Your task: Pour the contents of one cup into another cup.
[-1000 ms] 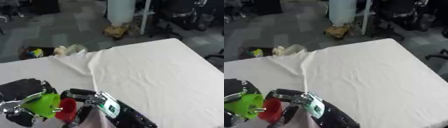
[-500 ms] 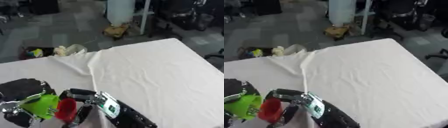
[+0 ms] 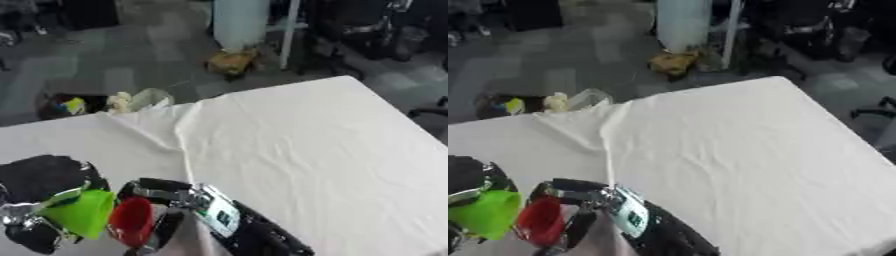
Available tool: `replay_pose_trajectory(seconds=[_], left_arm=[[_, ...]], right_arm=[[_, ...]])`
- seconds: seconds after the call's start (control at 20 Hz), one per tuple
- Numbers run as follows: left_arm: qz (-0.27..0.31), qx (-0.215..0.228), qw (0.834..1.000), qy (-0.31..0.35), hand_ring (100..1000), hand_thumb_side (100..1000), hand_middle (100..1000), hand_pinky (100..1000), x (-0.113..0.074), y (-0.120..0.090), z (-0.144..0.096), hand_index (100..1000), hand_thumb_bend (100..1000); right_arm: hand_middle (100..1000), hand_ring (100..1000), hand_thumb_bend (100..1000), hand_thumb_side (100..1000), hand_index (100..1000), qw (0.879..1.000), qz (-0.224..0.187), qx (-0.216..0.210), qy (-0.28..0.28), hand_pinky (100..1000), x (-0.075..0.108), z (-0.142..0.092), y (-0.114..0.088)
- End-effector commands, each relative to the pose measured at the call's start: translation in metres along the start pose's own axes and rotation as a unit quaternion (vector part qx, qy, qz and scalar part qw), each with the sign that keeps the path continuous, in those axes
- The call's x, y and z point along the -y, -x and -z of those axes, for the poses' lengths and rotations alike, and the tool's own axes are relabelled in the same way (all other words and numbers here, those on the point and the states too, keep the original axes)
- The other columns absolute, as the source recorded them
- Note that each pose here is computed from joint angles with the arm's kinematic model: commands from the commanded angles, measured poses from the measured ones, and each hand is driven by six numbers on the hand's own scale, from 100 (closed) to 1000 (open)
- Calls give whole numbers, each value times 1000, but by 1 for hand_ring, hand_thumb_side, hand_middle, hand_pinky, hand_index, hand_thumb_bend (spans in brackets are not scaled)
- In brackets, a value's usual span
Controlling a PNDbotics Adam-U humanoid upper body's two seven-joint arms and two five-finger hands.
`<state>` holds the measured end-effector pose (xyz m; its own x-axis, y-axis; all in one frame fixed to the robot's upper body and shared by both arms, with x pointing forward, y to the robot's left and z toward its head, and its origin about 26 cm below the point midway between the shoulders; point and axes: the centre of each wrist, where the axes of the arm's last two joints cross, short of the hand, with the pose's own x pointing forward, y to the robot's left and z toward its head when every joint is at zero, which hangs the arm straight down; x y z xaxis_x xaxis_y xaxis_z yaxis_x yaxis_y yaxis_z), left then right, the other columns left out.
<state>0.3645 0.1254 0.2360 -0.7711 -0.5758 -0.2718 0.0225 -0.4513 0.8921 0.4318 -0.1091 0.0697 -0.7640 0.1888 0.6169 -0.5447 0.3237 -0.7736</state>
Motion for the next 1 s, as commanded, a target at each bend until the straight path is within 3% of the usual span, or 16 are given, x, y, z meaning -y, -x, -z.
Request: replay_pose_trajectory(seconds=[0.05,0.5,0.75,1.0], left_arm=[[24,-10,1000,-13,233,100,418,100,-11,3,-6,737,250],[71,-17,997,-20,223,100,403,100,-15,-2,-7,738,309],[54,-19,997,-45,242,100,399,100,-14,0,-9,733,246],[-7,-24,995,-94,244,100,387,100,-13,6,-15,723,151]], right_arm=[[231,392,347,130,438,1000,-14,14,4,611,12,6,-8],[231,392,347,130,437,1000,-14,14,4,610,11,7,-8],[229,391,342,130,436,1000,-14,5,11,610,11,4,-5],[230,393,350,132,437,999,-17,-27,40,610,13,-10,5]])
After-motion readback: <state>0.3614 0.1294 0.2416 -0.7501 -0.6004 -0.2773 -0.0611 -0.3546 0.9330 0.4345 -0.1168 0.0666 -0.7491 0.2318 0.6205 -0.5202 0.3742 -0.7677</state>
